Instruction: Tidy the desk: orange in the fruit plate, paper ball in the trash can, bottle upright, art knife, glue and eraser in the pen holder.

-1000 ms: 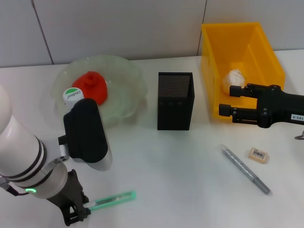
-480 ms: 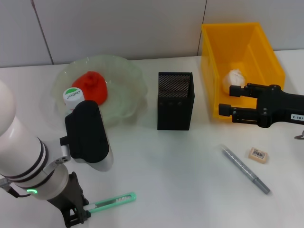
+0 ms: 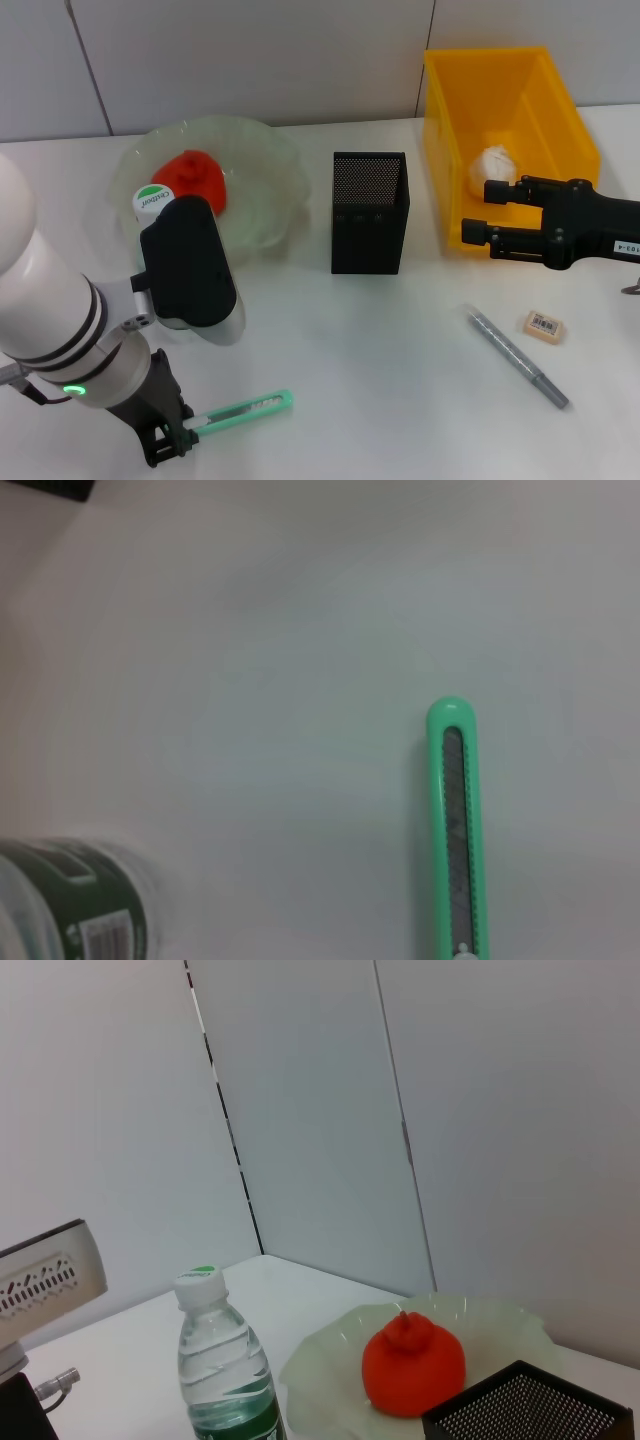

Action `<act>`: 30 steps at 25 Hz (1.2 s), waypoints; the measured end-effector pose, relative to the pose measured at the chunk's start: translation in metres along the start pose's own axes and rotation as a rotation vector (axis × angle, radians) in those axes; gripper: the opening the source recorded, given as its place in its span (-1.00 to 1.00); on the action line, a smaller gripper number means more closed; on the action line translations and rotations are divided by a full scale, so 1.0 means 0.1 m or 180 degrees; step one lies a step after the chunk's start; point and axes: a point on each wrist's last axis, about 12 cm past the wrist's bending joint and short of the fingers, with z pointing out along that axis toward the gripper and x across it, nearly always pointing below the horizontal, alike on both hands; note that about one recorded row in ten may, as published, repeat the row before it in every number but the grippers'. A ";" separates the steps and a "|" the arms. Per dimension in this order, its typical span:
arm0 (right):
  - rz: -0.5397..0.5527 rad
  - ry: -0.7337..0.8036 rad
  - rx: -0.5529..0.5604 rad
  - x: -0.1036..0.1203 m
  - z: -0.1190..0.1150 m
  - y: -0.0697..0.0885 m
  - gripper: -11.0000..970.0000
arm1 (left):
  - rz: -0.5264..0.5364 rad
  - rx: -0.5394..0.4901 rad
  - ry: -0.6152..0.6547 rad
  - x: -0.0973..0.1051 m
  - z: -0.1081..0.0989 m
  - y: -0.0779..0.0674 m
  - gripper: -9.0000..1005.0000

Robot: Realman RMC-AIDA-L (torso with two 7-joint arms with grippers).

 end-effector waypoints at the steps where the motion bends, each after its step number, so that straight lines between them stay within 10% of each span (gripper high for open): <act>1: -0.0001 -0.0002 0.0003 0.00 0.00 0.00 0.55 | -0.0011 -0.0005 -0.0015 -0.01 -0.01 0.00 -0.59; 30: 0.0040 -0.0057 0.0168 0.05 -0.09 -0.04 0.55 | 0.0182 -0.0416 -0.0977 -0.40 -0.96 0.00 -0.59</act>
